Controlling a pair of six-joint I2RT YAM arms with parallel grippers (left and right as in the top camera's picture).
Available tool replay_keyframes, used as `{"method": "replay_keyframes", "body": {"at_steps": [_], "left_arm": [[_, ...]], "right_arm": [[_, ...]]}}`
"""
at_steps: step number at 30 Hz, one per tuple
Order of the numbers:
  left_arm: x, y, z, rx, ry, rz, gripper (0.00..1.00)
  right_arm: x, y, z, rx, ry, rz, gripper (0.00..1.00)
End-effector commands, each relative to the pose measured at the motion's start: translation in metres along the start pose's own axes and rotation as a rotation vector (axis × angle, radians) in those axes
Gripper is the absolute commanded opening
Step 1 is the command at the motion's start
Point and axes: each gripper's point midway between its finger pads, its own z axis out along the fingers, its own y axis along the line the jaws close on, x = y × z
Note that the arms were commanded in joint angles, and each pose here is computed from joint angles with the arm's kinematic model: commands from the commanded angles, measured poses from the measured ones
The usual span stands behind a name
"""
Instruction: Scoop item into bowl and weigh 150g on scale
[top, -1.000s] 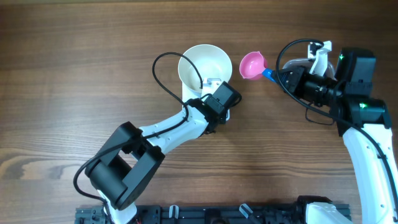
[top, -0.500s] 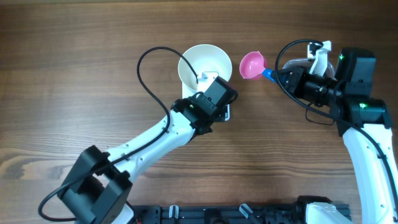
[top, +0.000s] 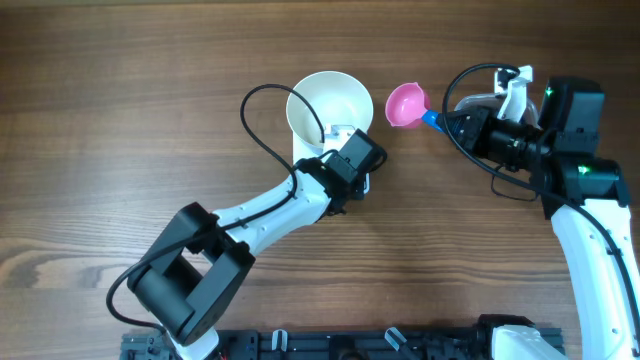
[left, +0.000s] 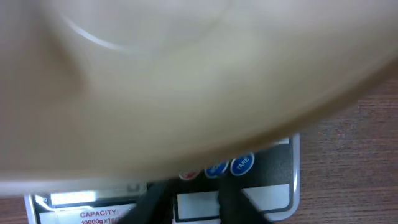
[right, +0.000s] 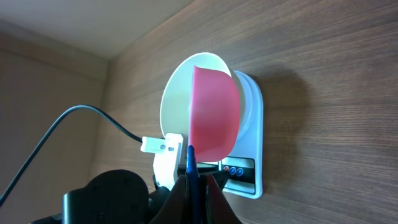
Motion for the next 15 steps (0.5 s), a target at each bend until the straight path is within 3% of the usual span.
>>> {"method": "replay_keyframes", "body": {"at_steps": [1, 5, 15], "left_arm": [[0.0066, 0.0106, 0.0181, -0.052, 0.014, 0.001, 0.14], [0.0045, 0.0119, 0.0187, -0.059, 0.004, -0.002, 0.04], [0.0018, 0.0145, 0.0184, -0.075, -0.010, -0.002, 0.04]], "right_arm": [[-0.0077, 0.0060, -0.0069, 0.001, -0.032, -0.043, 0.04], [-0.0082, 0.0049, -0.0069, 0.007, -0.035, -0.043, 0.04], [-0.0082, 0.0049, -0.0069, 0.008, -0.035, -0.043, 0.04]]}}
